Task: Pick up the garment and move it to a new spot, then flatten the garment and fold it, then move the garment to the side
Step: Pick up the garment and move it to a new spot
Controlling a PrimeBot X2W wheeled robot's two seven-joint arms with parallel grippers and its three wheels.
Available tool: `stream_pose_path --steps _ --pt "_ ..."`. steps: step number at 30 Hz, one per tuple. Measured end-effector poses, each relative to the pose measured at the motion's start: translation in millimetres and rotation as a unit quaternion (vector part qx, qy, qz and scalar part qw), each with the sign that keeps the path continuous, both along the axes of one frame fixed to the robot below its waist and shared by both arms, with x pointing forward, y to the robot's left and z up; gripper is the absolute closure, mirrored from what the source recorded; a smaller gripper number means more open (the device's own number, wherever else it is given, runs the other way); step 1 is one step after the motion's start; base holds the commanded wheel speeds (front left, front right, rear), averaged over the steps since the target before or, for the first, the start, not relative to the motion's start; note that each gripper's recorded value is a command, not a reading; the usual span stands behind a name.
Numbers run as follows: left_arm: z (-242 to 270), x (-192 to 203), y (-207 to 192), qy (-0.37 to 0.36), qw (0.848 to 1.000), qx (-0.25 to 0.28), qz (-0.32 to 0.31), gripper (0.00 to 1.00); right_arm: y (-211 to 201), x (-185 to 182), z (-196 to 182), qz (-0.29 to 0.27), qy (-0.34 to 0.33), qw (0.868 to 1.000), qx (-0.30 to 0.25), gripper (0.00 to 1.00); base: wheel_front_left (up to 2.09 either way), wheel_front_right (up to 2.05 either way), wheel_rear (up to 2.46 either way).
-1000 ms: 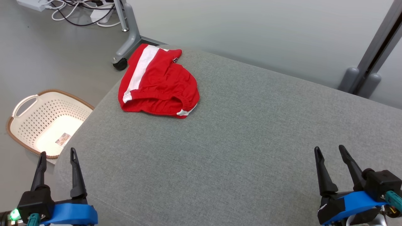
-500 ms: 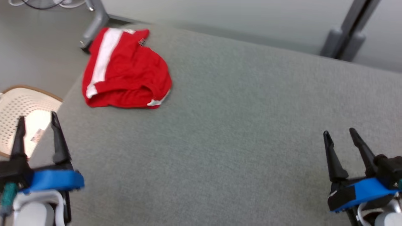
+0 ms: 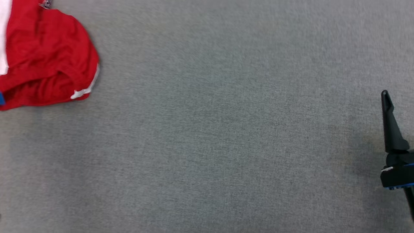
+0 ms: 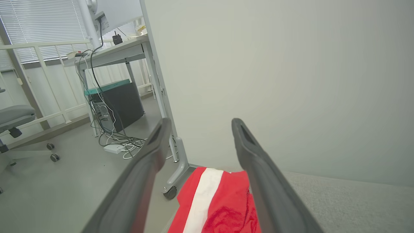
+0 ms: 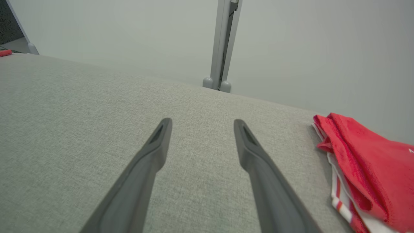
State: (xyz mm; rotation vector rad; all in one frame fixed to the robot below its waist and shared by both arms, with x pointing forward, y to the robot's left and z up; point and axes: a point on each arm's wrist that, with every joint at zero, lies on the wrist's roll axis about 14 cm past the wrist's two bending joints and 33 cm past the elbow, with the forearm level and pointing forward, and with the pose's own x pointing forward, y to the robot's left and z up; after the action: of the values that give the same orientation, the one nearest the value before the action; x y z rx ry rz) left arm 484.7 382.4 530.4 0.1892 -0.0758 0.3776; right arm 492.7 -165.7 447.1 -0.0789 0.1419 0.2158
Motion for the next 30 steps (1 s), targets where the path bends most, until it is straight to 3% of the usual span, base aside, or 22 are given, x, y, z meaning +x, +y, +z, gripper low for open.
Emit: stream_pose_path --steps 10,15,18,27,28,29,30 --pt "-77.9 59.9 6.3 0.129 0.990 -0.050 -0.007 0.00 -43.3 8.4 -16.9 -0.042 0.012 0.998 -0.036 0.00 0.00 0.00 0.00" --pt "-140.7 53.1 1.1 0.236 0.964 -0.118 0.003 0.00 -45.6 10.7 -24.0 -0.042 0.018 0.998 -0.038 0.00 0.00 0.00 0.00" --pt "-175.1 40.7 -6.5 0.301 0.938 -0.169 0.014 0.00 -45.9 12.3 -25.1 -0.042 0.018 0.998 -0.040 0.00 0.00 0.00 0.00" --pt "-205.0 26.9 -9.4 0.378 0.894 -0.239 0.038 0.00 -47.1 14.3 -24.7 -0.043 0.016 0.998 -0.042 0.00 0.00 0.00 0.00" --pt "-206.9 26.4 -11.5 0.384 0.889 -0.248 0.038 0.09 -46.9 14.6 -23.6 -0.043 0.015 0.998 -0.041 0.00 0.00 0.00 0.00" --pt "-207.9 25.8 -11.7 0.388 0.886 -0.251 0.038 0.79 -47.1 14.5 -22.6 -0.044 0.014 0.998 -0.041 0.00 0.00 0.00 0.00" --pt "-208.6 25.7 -12.5 0.389 0.885 -0.253 0.038 1.00 -47.5 14.4 -21.8 -0.044 0.013 0.998 -0.041 0.00 0.00 0.00 0.00"
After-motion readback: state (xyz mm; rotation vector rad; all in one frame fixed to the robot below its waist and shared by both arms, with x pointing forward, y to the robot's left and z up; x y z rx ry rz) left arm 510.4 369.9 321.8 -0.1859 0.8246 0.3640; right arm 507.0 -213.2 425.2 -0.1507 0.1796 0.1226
